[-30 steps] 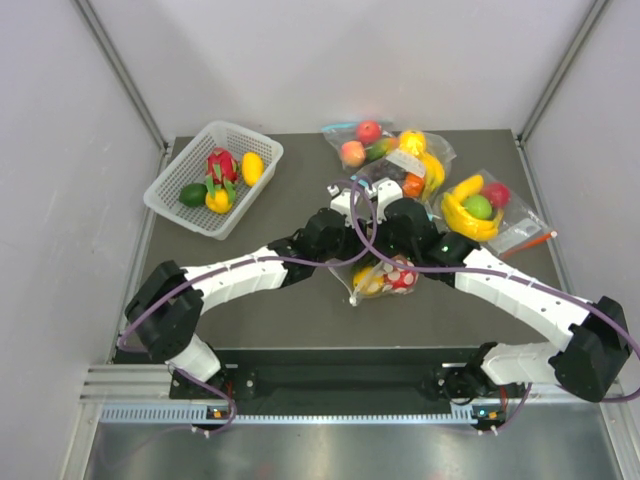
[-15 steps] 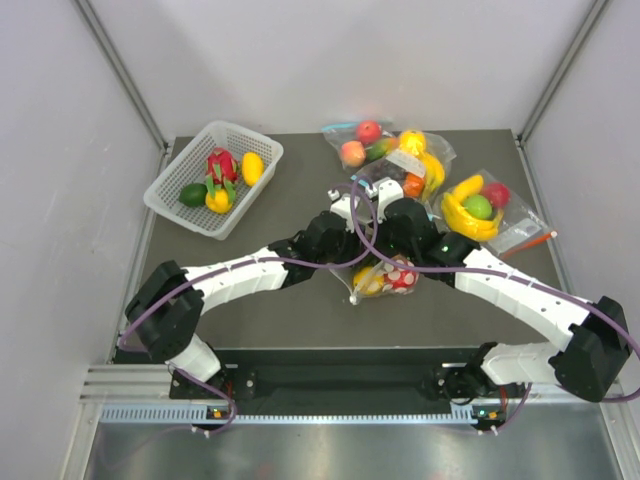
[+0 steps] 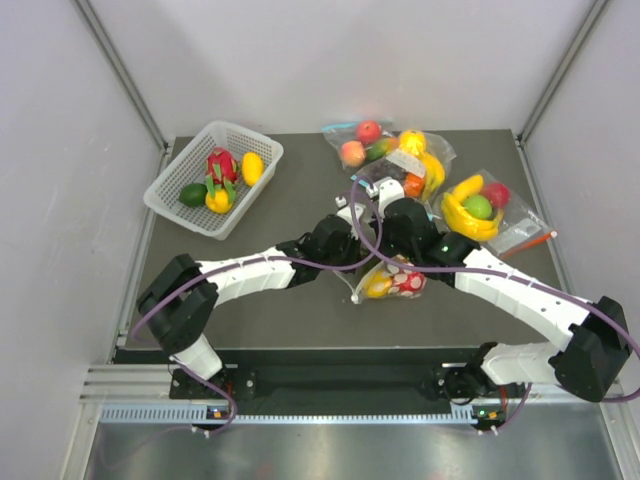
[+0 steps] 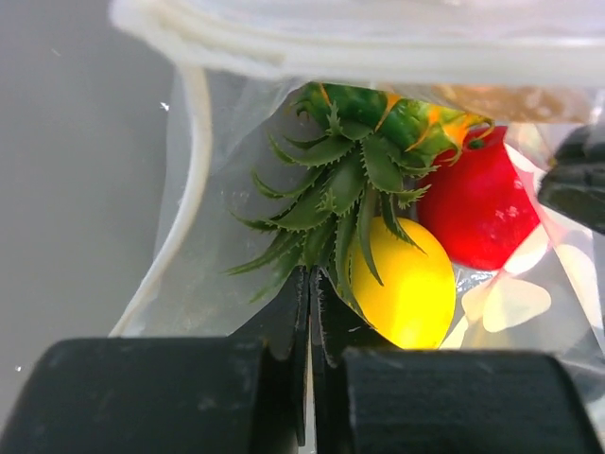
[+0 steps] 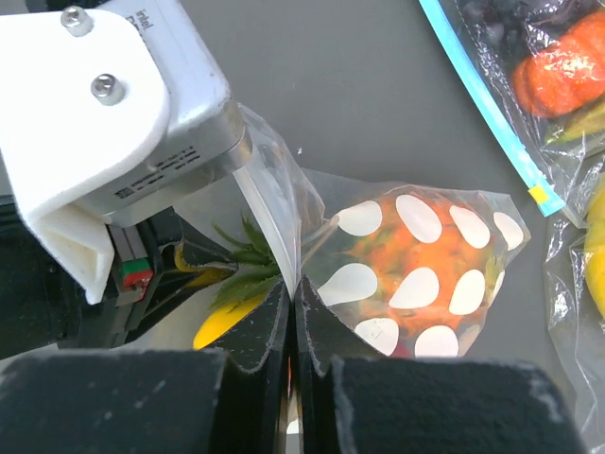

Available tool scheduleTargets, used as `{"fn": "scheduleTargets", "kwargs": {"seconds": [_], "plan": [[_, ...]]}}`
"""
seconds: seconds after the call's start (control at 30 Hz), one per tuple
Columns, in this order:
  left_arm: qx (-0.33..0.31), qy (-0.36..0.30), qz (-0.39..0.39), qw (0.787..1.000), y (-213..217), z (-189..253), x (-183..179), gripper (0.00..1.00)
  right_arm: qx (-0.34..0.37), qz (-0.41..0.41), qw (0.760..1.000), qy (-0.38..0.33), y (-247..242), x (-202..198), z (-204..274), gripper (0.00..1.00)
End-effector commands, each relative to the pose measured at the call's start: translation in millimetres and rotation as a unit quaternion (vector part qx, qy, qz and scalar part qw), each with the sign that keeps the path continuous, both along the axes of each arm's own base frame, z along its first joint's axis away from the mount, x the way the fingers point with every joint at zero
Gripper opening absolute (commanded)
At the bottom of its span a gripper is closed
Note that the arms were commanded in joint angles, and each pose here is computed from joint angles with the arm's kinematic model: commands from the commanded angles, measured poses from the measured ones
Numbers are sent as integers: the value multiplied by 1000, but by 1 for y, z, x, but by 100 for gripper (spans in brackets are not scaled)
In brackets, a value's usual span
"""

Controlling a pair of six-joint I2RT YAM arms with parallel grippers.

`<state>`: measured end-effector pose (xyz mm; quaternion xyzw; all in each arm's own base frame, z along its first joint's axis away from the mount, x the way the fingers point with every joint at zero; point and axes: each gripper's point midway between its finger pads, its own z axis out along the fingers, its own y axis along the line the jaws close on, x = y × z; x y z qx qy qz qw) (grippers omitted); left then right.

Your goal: Open the zip-top bag and remove the fake food

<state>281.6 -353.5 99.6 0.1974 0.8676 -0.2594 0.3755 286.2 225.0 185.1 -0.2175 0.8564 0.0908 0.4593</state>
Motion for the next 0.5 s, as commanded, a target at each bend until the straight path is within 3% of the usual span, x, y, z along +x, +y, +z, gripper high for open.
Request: {"fn": "scheduleTargets", "kwargs": {"seconds": [0.0,0.27,0.47], "plan": [[-59,-39,-18,997,-12,45,0,0,16,-5,1000,-24,4,3,15,0],[-129,-98,-17,987,2,112,-11,0,-4,-24,1000,-17,-8,3,2,0],[-149,-104,-45,982,3,132,-24,0,-14,-38,999,-15,-13,6,-1,0]]}}
